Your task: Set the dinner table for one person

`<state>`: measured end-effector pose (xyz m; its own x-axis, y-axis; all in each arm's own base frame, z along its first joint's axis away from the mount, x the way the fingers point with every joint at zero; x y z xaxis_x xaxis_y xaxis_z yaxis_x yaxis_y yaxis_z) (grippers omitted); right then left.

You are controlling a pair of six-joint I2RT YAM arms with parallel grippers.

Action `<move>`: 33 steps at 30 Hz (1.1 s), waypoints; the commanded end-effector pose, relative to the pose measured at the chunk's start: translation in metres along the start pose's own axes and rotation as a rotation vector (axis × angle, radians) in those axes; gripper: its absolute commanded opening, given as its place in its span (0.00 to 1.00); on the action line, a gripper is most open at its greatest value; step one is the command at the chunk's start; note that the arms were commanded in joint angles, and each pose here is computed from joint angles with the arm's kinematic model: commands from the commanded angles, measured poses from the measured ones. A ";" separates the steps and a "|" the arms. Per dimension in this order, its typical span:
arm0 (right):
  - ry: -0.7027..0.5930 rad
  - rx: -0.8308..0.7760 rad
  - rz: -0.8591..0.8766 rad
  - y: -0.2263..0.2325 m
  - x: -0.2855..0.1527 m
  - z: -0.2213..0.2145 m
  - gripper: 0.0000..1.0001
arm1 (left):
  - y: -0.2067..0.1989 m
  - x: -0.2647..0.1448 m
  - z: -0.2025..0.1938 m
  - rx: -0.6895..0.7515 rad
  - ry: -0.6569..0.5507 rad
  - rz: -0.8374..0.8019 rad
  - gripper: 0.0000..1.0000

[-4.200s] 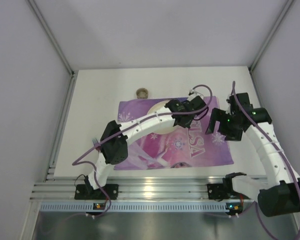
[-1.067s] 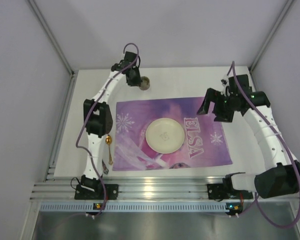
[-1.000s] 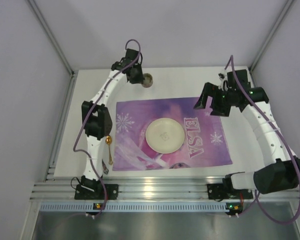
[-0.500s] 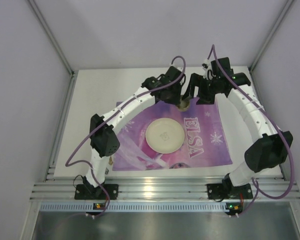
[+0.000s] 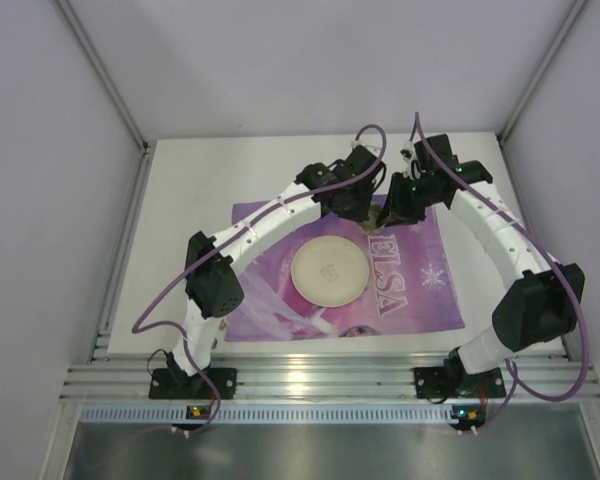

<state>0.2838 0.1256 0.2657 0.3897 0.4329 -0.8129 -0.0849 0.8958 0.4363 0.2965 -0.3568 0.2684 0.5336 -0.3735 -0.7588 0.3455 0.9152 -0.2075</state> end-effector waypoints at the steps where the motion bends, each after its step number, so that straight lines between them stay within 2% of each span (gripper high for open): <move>1: -0.024 -0.029 -0.093 -0.010 -0.002 -0.003 0.22 | -0.010 -0.027 0.022 -0.033 -0.111 -0.058 0.00; 4: -0.026 -0.032 -0.113 -0.013 -0.002 -0.004 0.02 | -0.014 -0.027 0.019 -0.037 -0.104 -0.070 0.00; 7: -0.017 -0.036 -0.135 -0.016 0.001 -0.006 0.00 | -0.015 -0.026 0.019 -0.049 -0.098 -0.076 0.00; 10: -0.004 -0.036 -0.162 -0.020 0.005 -0.008 0.00 | -0.017 -0.029 0.021 -0.065 -0.110 -0.083 0.31; 11: -0.004 -0.033 -0.179 -0.022 0.007 -0.008 0.00 | -0.017 -0.036 0.025 -0.076 -0.136 -0.092 0.46; 13: 0.007 -0.034 -0.203 -0.026 0.010 -0.010 0.00 | -0.018 -0.043 0.030 -0.085 -0.165 -0.099 0.56; 14: 0.010 -0.036 -0.209 -0.027 0.012 -0.010 0.00 | -0.018 -0.048 0.033 -0.090 -0.184 -0.105 0.64; 15: 0.016 -0.035 -0.227 -0.030 0.015 -0.010 0.00 | -0.017 -0.055 0.038 -0.096 -0.211 -0.119 0.67; 20: 0.041 -0.040 -0.283 -0.038 0.029 -0.006 0.00 | -0.010 -0.074 0.051 -0.139 -0.248 -0.143 0.74; 23: 0.035 -0.036 -0.317 -0.045 0.034 0.004 0.00 | 0.010 -0.081 0.055 -0.185 -0.246 -0.093 0.78; 25: 0.047 -0.021 -0.342 -0.053 0.043 0.013 0.00 | 0.038 -0.073 0.050 -0.225 -0.216 -0.020 0.78; 26: 0.067 0.006 -0.354 -0.062 0.051 0.017 0.00 | 0.055 -0.083 0.053 -0.261 -0.235 0.002 0.78; 27: 0.057 0.014 -0.350 -0.063 0.051 0.026 0.00 | 0.070 -0.070 0.036 -0.268 -0.182 0.052 0.78; 29: 0.058 0.056 -0.352 -0.073 0.055 0.036 0.00 | 0.091 -0.082 0.029 -0.309 -0.197 0.070 0.78; 30: 0.064 0.064 -0.347 -0.075 0.062 0.043 0.00 | 0.114 -0.070 0.013 -0.336 -0.149 0.127 0.79; 32: 0.096 0.088 -0.352 -0.085 0.076 0.051 0.00 | 0.138 -0.082 0.005 -0.379 -0.163 0.160 0.79; 33: 0.081 0.088 -0.344 -0.084 0.077 0.060 0.00 | 0.149 -0.075 -0.011 -0.385 -0.122 0.195 0.79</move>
<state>0.3516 0.0811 0.1787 0.2550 0.0997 -0.9618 0.1116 0.9850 0.1317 0.3118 -0.2181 0.2908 0.6433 -0.2189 -0.7336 -0.0074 0.9564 -0.2919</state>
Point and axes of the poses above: each gripper's point midway between its finger pads, its own x axis out along the fingers, its own y axis along the line the jaws close on, z = x × y, the point moved 9 cm from there along -x, back along the fingers, and after that the axes turned 3 degrees about -x, right-handed, at the moved point
